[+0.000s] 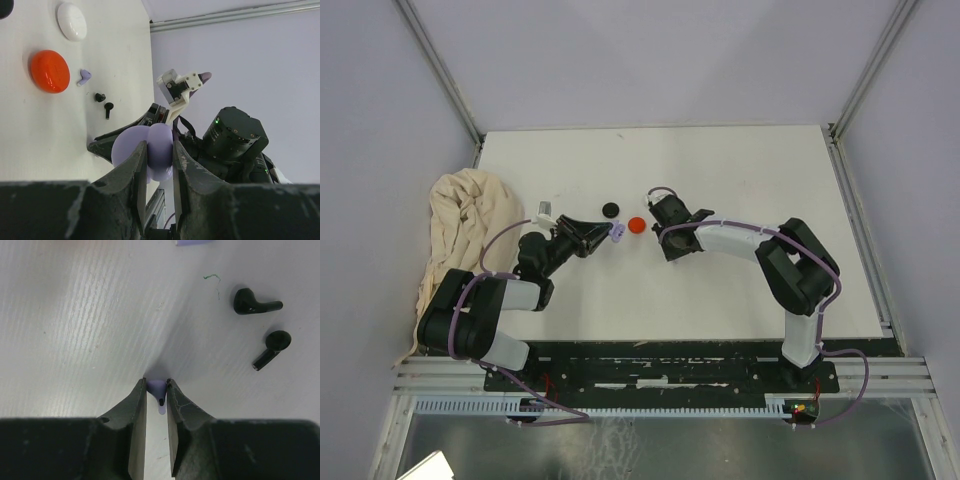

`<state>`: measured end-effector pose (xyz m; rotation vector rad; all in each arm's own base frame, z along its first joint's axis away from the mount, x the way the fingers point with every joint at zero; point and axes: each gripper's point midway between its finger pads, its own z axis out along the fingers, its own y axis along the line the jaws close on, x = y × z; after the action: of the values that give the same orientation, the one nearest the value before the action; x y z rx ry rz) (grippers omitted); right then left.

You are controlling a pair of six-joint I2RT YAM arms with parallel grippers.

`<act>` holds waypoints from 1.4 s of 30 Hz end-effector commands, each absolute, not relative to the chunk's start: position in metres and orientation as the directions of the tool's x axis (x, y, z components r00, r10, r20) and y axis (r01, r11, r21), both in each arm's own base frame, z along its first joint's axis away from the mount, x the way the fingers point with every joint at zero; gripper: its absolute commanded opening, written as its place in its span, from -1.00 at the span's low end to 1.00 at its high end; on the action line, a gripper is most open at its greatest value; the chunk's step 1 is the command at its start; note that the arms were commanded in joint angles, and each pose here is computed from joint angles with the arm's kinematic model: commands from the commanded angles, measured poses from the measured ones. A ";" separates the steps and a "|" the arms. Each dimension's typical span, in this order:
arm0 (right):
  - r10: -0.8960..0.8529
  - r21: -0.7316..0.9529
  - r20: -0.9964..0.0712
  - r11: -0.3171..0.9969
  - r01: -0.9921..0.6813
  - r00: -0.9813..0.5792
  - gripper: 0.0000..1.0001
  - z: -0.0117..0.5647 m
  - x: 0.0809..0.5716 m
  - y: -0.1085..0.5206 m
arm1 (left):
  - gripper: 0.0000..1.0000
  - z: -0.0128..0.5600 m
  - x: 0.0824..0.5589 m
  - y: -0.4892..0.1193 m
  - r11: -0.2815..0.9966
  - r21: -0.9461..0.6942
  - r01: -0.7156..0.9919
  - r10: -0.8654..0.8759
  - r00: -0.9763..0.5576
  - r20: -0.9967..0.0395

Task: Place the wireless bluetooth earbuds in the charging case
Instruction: Pick up the earbud from the center of the board, then place the earbud in the charging case.

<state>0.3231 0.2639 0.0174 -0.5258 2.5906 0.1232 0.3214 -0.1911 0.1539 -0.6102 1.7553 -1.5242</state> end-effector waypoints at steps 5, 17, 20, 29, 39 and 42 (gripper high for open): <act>-0.192 0.103 -0.839 0.862 -0.496 -0.508 -0.86 0.125 0.352 0.296 | -0.94 0.168 0.322 -0.193 0.103 -0.989 0.110 -0.767 -0.624 -0.149; 0.106 0.156 -0.988 0.689 -0.708 -0.115 -0.95 0.237 0.333 0.325 | -0.94 0.174 0.325 -0.227 -0.133 -0.990 0.045 -0.732 -0.678 0.068; 0.086 0.123 -0.992 0.682 -0.720 -0.089 -0.97 0.236 0.331 0.331 | -0.94 0.177 0.325 -0.237 -0.202 -0.979 0.026 -0.707 -0.695 0.128; -0.004 0.043 -0.998 0.648 -0.760 -0.060 -0.97 0.211 0.316 0.348 | -0.94 0.185 0.331 -0.249 -0.267 -0.964 0.017 -0.684 -0.707 0.177; -0.057 -0.004 -0.997 0.661 -0.750 -0.044 -0.97 0.192 0.315 0.344 | -0.94 0.189 0.328 -0.251 -0.279 -0.960 0.013 -0.662 -0.726 0.183; -0.060 -0.014 -0.998 0.664 -0.747 -0.035 -0.97 0.190 0.316 0.343 | -0.94 0.189 0.324 -0.253 -0.278 -0.960 0.007 -0.649 -0.739 0.183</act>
<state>0.3111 0.3417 0.1754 -0.7128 1.5978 0.6471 0.3330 -0.2513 0.1440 -0.9484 1.6921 -1.9203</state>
